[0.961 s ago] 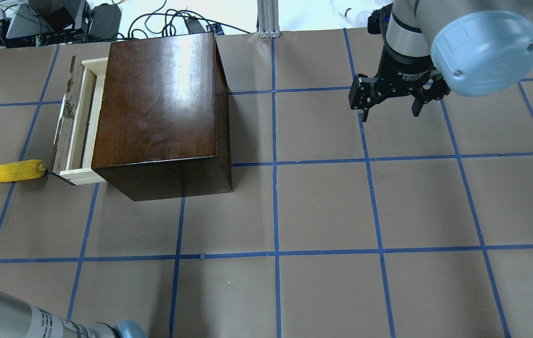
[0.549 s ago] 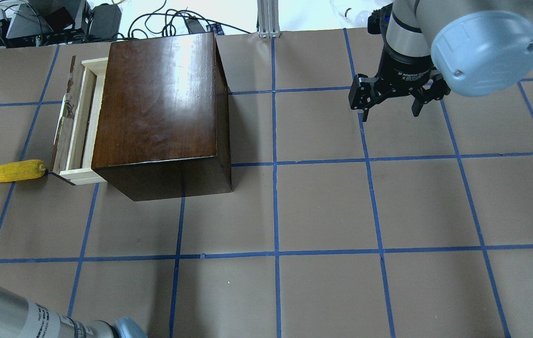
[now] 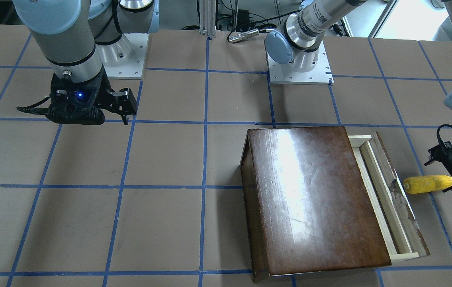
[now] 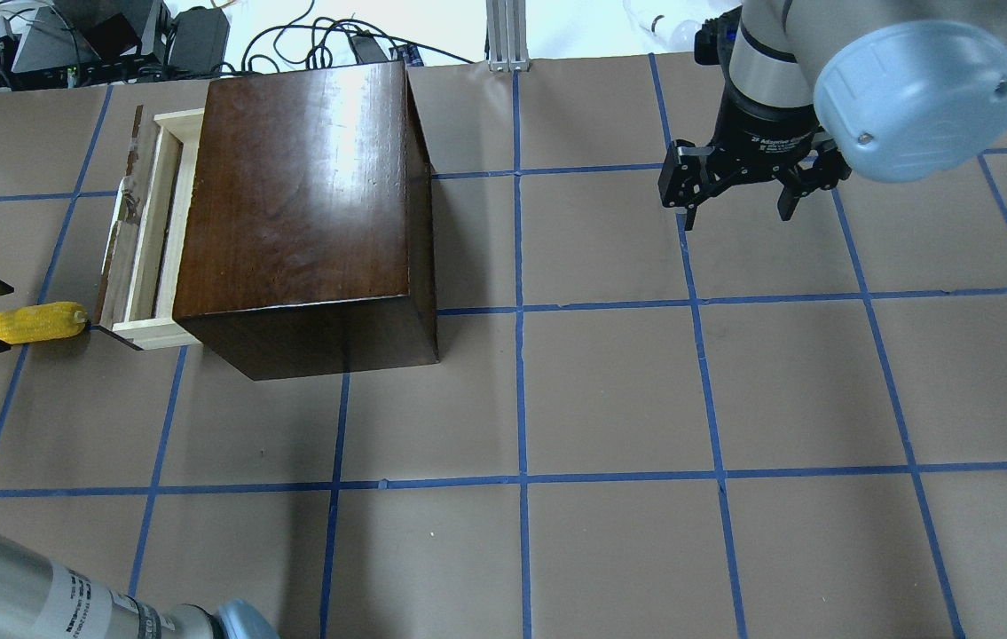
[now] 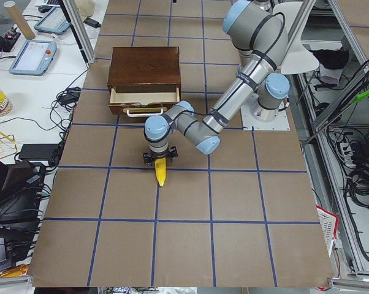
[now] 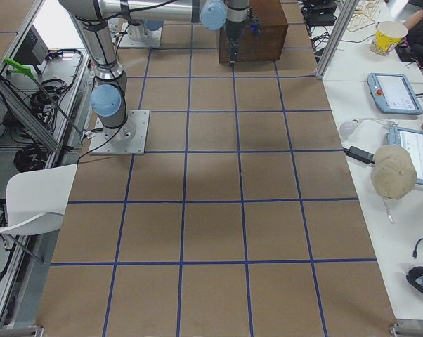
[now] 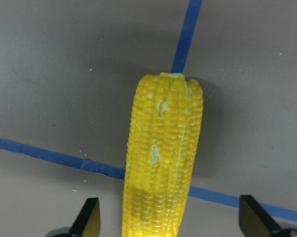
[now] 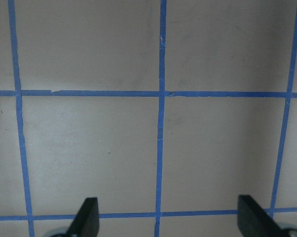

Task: Open drawer and put corn inside
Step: 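Lower the left gripper onto the yellow corn cob, then close the left gripper on the corn and lift it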

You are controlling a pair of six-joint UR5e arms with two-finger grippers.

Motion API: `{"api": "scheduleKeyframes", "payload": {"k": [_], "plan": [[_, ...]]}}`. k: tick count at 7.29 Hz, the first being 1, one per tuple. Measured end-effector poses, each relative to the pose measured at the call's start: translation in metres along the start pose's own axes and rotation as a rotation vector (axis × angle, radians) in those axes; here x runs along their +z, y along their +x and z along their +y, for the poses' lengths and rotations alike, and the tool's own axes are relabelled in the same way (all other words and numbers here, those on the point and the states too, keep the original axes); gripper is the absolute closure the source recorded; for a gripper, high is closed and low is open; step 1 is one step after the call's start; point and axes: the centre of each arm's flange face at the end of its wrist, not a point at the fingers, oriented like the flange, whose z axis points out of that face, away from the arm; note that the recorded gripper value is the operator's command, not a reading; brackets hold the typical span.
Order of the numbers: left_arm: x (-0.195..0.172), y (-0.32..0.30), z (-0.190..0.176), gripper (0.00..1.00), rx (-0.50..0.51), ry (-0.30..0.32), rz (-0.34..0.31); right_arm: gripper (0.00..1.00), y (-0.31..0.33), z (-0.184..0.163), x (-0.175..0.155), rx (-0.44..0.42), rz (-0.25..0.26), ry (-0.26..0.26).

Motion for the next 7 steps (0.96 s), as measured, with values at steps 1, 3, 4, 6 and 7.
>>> {"api": "scheduleKeyframes", "payload": {"k": [1,3,4,6,7], "plan": [[0.007,-0.001,0.0,0.0,0.0,0.0,-0.004,0.0,0.0,0.0,0.0,0.0,0.0,0.0],[0.017,-0.002,-0.003,0.13,0.004,0.019,-0.027,0.0,0.0,0.0,0.0,0.0,0.0,0.0],[0.018,-0.003,-0.003,0.39,0.008,0.022,-0.043,0.0,0.0,0.0,0.0,0.0,0.0,0.001],[0.017,-0.004,-0.003,0.71,0.029,0.018,-0.06,0.0,0.0,0.0,0.0,0.0,0.0,0.001],[0.018,-0.004,-0.003,0.89,0.035,0.016,-0.065,0.0,0.0,0.0,0.0,0.0,0.0,0.0]]}}
